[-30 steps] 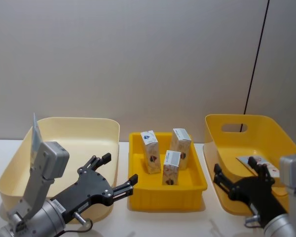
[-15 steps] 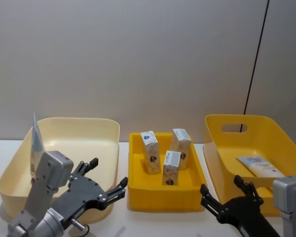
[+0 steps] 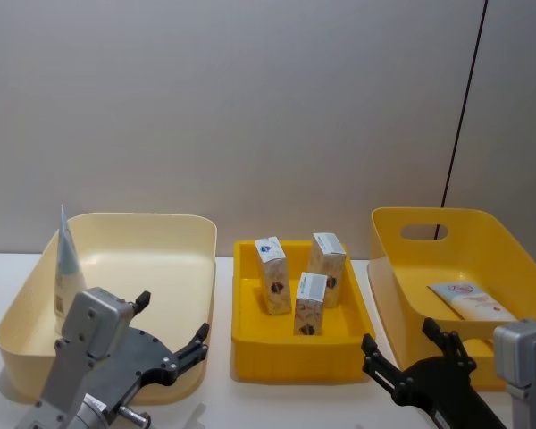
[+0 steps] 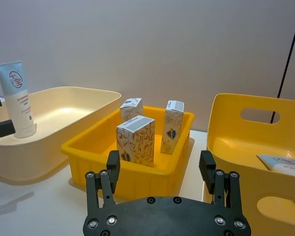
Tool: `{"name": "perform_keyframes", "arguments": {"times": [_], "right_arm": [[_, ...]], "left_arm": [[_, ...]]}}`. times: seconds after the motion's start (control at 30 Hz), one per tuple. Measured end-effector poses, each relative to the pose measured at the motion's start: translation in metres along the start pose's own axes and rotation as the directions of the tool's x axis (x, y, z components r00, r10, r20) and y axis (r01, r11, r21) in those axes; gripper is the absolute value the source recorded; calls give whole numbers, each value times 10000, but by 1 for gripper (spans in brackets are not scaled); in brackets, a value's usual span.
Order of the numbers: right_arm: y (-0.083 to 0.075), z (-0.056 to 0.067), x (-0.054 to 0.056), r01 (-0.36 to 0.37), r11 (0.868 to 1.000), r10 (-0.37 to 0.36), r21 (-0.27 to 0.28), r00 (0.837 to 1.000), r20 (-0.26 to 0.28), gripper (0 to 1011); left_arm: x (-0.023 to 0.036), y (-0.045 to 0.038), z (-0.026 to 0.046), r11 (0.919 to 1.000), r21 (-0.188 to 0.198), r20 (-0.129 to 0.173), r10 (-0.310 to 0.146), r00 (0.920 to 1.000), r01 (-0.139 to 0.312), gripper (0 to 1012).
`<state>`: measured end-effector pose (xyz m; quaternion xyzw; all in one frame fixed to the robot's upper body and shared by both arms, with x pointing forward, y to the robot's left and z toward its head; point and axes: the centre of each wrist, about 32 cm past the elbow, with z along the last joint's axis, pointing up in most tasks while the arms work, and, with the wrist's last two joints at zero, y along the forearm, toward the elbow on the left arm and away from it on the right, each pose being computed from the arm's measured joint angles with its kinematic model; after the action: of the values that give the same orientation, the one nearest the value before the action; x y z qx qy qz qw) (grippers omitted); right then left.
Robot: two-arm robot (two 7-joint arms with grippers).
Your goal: Bimanual collaborative sorting of washing and personal care products
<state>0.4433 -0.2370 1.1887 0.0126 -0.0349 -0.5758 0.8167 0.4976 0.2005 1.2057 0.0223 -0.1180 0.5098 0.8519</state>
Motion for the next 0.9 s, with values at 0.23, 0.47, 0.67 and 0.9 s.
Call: {"name": "perform_keyframes", "arguments": {"times": [0.23,0.47,0.67,0.9], "right_arm": [[26,0,11,-112,9999,112,40,9999,12,1001],[136,21,27,-304,9995,304,121,9995,20,1001],[276,58,24,-522,9985,523,159,9986,-10,1001],[451,102,-12,-735,9972,736,114,9973,-67,1001]], "left_arm": [[-42,37,1,9991,74,207,423,9989,-424,1003],[-48,42,0,9988,85,238,488,9985,-490,1003],[-49,41,1,9987,83,238,493,9985,-495,1003],[-46,40,2,9987,79,240,498,9985,-500,1003]]}}
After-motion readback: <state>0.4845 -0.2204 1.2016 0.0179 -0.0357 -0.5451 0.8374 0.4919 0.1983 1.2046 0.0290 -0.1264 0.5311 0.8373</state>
